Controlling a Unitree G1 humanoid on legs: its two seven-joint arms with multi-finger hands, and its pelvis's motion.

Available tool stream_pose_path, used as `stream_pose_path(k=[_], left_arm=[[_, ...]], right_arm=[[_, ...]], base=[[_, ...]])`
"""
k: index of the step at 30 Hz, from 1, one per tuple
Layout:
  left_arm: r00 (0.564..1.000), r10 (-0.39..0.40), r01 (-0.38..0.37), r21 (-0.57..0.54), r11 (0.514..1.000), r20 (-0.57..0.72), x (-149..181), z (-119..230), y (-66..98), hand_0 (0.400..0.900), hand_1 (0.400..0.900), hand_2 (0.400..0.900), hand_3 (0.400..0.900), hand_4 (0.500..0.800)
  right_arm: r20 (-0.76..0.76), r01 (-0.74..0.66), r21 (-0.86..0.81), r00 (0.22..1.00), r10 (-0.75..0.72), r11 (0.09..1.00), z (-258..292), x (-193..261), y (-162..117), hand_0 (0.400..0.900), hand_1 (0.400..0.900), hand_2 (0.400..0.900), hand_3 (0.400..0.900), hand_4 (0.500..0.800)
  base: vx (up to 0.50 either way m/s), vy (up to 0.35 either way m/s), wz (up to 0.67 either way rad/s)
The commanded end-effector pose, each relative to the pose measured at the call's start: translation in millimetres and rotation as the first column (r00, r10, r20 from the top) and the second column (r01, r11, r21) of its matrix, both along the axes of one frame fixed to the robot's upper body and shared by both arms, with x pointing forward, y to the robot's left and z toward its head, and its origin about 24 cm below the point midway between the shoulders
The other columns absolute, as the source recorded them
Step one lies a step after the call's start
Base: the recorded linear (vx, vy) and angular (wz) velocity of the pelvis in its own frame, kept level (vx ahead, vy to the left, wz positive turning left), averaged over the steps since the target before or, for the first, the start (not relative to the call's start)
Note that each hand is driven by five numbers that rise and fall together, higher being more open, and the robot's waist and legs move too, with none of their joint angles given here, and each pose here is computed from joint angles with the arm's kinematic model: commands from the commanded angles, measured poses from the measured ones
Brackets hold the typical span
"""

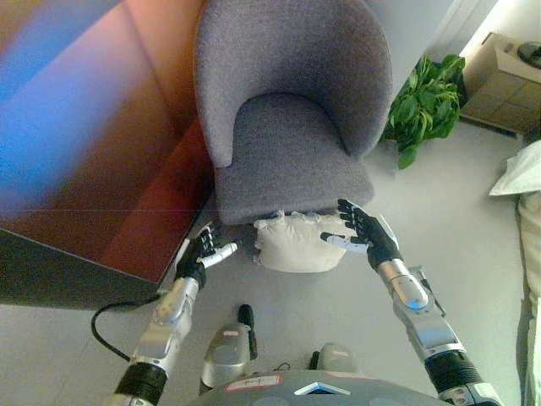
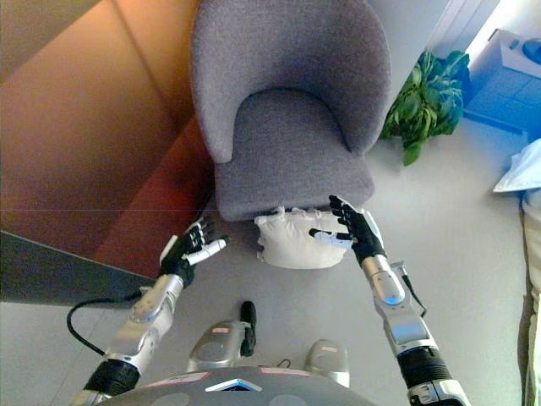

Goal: Pick up the pillow and put it on the sofa.

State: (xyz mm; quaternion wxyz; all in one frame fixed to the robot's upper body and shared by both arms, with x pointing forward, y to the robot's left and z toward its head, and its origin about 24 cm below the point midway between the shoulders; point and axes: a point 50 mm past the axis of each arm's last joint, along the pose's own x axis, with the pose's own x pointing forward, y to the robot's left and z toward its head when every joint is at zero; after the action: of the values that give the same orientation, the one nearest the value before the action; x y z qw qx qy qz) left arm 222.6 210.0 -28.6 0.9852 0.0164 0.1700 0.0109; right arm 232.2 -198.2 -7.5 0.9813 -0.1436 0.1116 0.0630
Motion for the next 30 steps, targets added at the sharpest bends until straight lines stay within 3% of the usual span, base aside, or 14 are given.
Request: stream_pose_path(k=[1,5,6,7,8,11,12,18,22,30], left_arm=[[0.966,-0.007,0.001,0.023,1.000,0.259,22,49,3.4,0.900,0.900,0.900,0.900,0.800],[0.961,0.019,-0.021,0.003,1.000,0.277,25,53,2.9,0.900,0.900,0.900,0.900,0.800],[0.960,0.026,-0.025,-0.006,1.000,0.280,25,53,2.6,0.900,0.900,0.900,0.900,0.800],[0.955,0.039,-0.036,-0.015,0.999,0.293,26,55,2.3,0.900,0.900,0.900,0.900,0.800],[0.954,0.039,-0.036,-0.016,0.999,0.296,27,56,2.2,0.900,0.900,0.900,0.900,0.800],[0.933,0.065,-0.064,-0.014,0.998,0.354,37,68,3.5,0.900,0.900,0.900,0.900,0.800],[0.922,0.078,-0.074,-0.025,0.997,0.380,40,75,4.5,0.900,0.900,0.900,0.900,0.800],[0.895,0.142,-0.098,-0.125,0.987,0.422,47,83,-2.5,0.900,0.900,0.900,0.900,0.800],[0.869,0.101,-0.010,-0.187,0.982,0.485,65,102,-33.2,0.900,0.900,0.900,0.900,0.800],[0.830,0.127,-0.012,-0.210,0.978,0.542,73,119,-38.3,0.900,0.900,0.900,0.900,0.800]], right_arm=[[0.228,-0.054,-0.023,0.972,0.057,0.998,43,31,16,0.900,0.900,0.900,0.900,0.800],[0.274,-0.038,-0.083,0.960,0.059,0.996,54,38,16,0.900,0.900,0.900,0.900,0.800],[0.286,-0.020,-0.130,0.957,0.056,0.991,57,40,12,0.900,0.900,0.900,0.900,0.800],[0.310,0.019,-0.279,0.948,0.071,0.960,65,48,3,0.900,0.900,0.900,0.900,0.800],[0.313,0.020,-0.281,0.947,0.072,0.960,65,49,4,0.900,0.900,0.900,0.900,0.800],[0.363,0.113,-0.525,0.926,0.101,0.844,82,65,-11,0.900,0.900,0.900,0.900,0.800],[0.368,0.158,-0.648,0.921,0.125,0.745,89,70,-20,0.900,0.900,0.900,0.900,0.800],[0.380,0.193,-0.755,0.908,0.178,0.627,100,77,-26,0.900,0.900,0.900,0.900,0.800],[0.440,0.286,-0.796,0.878,0.187,0.533,120,82,-37,0.900,0.900,0.900,0.900,0.800],[0.544,0.349,-0.753,0.807,0.230,0.558,150,95,-19,0.900,0.900,0.900,0.900,0.800]], base=[[0.201,0.079,0.07],[0.293,-0.034,0.10],[0.216,-0.235,0.16],[0.208,-0.229,0.17],[0.206,-0.290,0.17],[0.268,-0.327,0.48],[0.343,-0.290,0.63],[0.215,-0.260,0.60],[0.027,-0.250,0.99],[0.036,-0.025,-0.04]])
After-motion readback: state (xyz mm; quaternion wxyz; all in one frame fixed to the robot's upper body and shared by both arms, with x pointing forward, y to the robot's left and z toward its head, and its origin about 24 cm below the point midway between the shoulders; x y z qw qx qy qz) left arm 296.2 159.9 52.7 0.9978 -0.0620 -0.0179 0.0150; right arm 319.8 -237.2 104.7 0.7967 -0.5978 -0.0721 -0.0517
